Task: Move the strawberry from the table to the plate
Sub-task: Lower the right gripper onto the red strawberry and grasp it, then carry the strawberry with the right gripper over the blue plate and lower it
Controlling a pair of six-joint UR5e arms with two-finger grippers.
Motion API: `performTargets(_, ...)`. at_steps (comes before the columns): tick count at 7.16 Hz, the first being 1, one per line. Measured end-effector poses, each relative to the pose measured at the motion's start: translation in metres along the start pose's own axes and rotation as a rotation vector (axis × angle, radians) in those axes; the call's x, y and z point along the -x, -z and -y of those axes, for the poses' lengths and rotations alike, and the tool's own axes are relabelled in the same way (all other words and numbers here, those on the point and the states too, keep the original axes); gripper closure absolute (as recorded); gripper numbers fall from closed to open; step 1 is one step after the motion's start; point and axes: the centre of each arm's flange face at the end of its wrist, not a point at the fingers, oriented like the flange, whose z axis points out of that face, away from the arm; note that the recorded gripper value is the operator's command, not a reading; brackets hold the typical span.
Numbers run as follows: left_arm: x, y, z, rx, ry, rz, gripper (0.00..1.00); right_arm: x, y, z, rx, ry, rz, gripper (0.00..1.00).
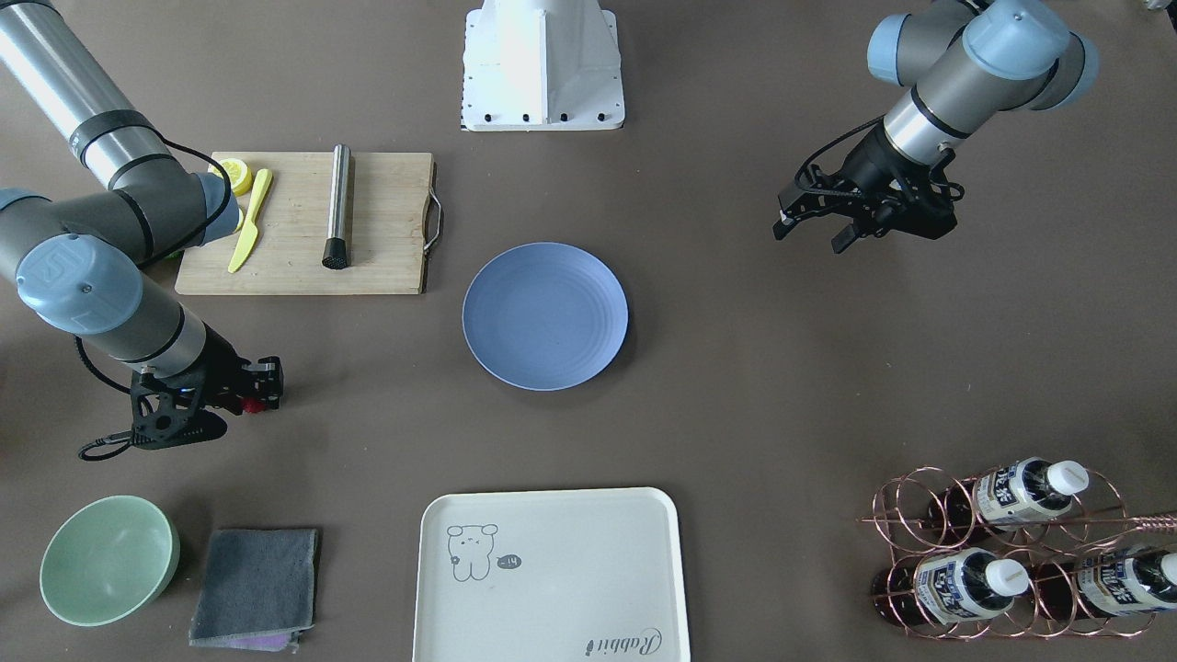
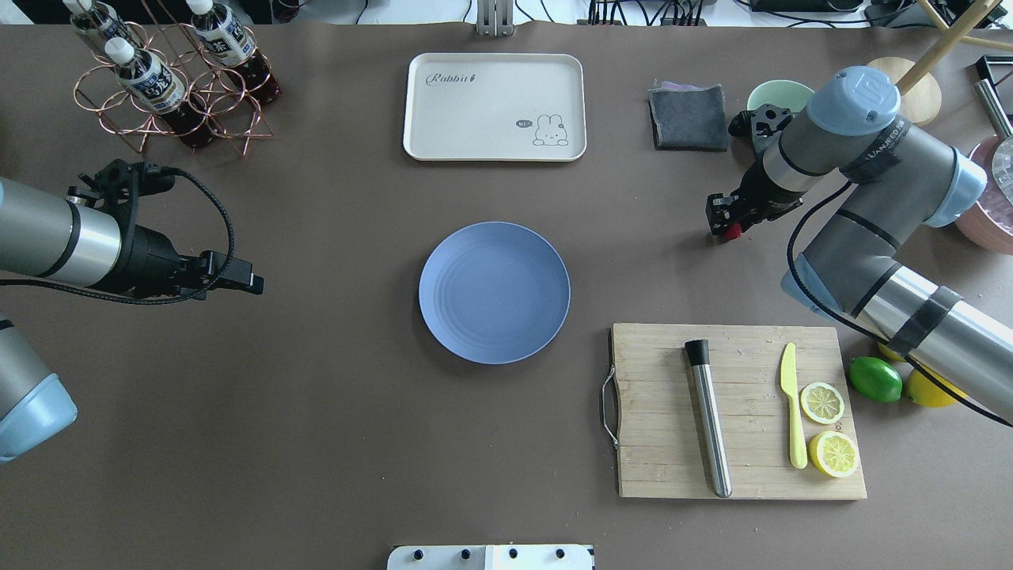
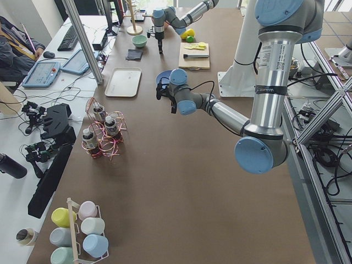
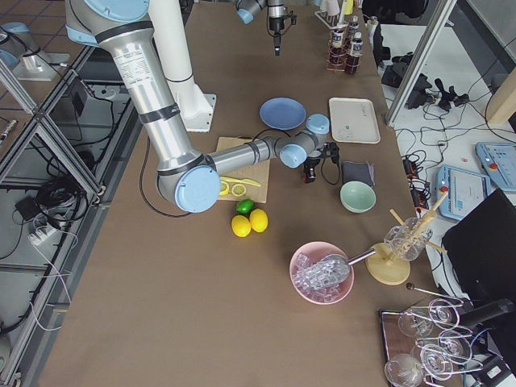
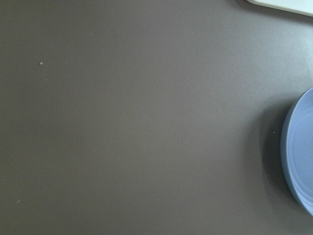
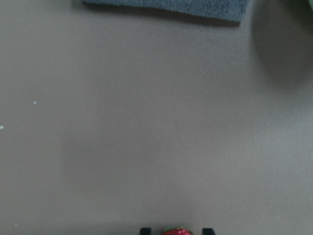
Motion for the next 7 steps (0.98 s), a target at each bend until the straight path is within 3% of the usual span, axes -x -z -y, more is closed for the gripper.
performTargets(3,0.0,-0.002,0.001,0.0,0.0,0.002,0.03,0.026,0.037,0.018,-0.016,0.0,0.053,1.0)
performTargets(5,0.002,0.0,0.002,-0.003,0.002,0.004,0.03,0.106,0.067,0.022,-0.02,-0.039,0.091,1.0)
performTargets(7,0.028,0.016,0.015,-0.013,-0.027,0.033,0.03,0.221,0.063,-0.012,-0.037,-0.13,0.121,1.0)
